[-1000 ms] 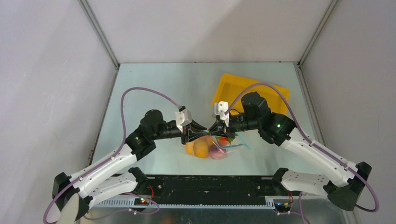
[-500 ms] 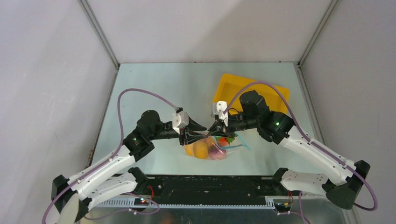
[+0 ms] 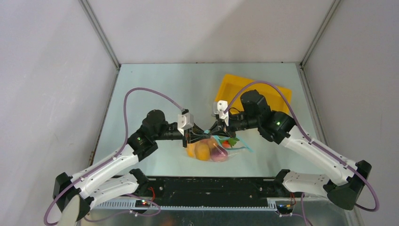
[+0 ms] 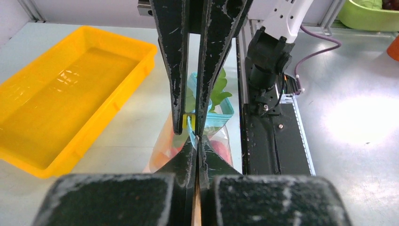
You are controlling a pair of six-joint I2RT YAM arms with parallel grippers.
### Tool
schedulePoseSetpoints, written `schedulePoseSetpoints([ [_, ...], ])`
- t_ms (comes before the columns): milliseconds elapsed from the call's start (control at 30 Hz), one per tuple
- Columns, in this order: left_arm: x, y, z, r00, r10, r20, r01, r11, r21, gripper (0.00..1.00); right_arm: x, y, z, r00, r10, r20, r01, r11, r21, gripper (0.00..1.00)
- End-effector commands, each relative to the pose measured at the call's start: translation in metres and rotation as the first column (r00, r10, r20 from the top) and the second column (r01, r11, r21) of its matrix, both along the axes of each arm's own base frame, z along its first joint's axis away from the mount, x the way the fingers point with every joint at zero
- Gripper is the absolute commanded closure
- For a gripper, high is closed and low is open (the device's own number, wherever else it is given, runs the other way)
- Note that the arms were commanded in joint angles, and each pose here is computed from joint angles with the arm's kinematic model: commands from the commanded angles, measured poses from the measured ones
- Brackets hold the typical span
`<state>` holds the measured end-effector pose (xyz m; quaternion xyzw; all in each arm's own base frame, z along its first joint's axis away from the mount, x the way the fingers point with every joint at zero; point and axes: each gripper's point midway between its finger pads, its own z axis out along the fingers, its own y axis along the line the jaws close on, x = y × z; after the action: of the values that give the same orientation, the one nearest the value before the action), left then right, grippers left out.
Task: Place the food in the zip-top bag and seal the zipper
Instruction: Zip the zipper food storage bag at the center of the board.
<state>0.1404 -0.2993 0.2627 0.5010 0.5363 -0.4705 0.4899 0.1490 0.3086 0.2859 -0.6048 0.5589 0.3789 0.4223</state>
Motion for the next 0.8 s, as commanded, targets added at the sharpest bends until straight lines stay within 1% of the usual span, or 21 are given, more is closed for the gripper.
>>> schedulePoseSetpoints([
  [0, 0.011, 0.003, 0.042, 0.993, 0.098, 0.073, -0.086, 0.985, -0.149, 1.00, -0.002, 0.001, 0.017, 1.000, 0.006, 0.009, -0.006, 1.000, 0.026, 0.94],
  [33, 0.017, 0.005, 0.049, 0.988, 0.140, 0.064, -0.126, 0.974, -0.186, 1.00, -0.001, -0.001, 0.015, 1.000, -0.007, 0.001, 0.007, 1.000, 0.015, 0.94],
  [167, 0.028, 0.015, 0.055, 0.969, 0.247, 0.029, -0.231, 0.938, -0.259, 1.00, 0.001, -0.010, 0.004, 0.997, -0.066, -0.029, 0.065, 0.997, -0.042, 0.94],
  [300, 0.031, 0.021, 0.057, 0.957, 0.290, 0.012, -0.273, 0.914, -0.300, 1.00, 0.002, -0.023, -0.011, 0.991, -0.121, -0.053, 0.115, 0.986, -0.117, 0.93],
  [400, 0.034, 0.022, 0.056, 0.952, 0.305, 0.002, -0.290, 0.908, -0.303, 1.00, 0.002, -0.032, -0.018, 0.986, -0.150, -0.070, 0.138, 0.978, -0.156, 0.94],
  [500, 0.035, 0.022, 0.055, 0.951, 0.309, 0.000, -0.294, 0.907, -0.303, 1.00, 0.003, -0.037, -0.019, 0.982, -0.173, -0.070, 0.159, 0.973, -0.167, 0.94],
  [667, 0.038, 0.025, 0.052, 0.944, 0.330, 0.004, -0.315, 0.902, -0.295, 1.00, 0.010, -0.051, -0.017, 0.966, -0.252, -0.056, 0.240, 0.956, -0.168, 0.94],
  [767, 0.039, 0.029, 0.051, 0.936, 0.352, 0.002, -0.335, 0.893, -0.300, 1.00, 0.015, -0.062, -0.021, 0.945, -0.320, -0.064, 0.305, 0.936, -0.176, 0.94],
])
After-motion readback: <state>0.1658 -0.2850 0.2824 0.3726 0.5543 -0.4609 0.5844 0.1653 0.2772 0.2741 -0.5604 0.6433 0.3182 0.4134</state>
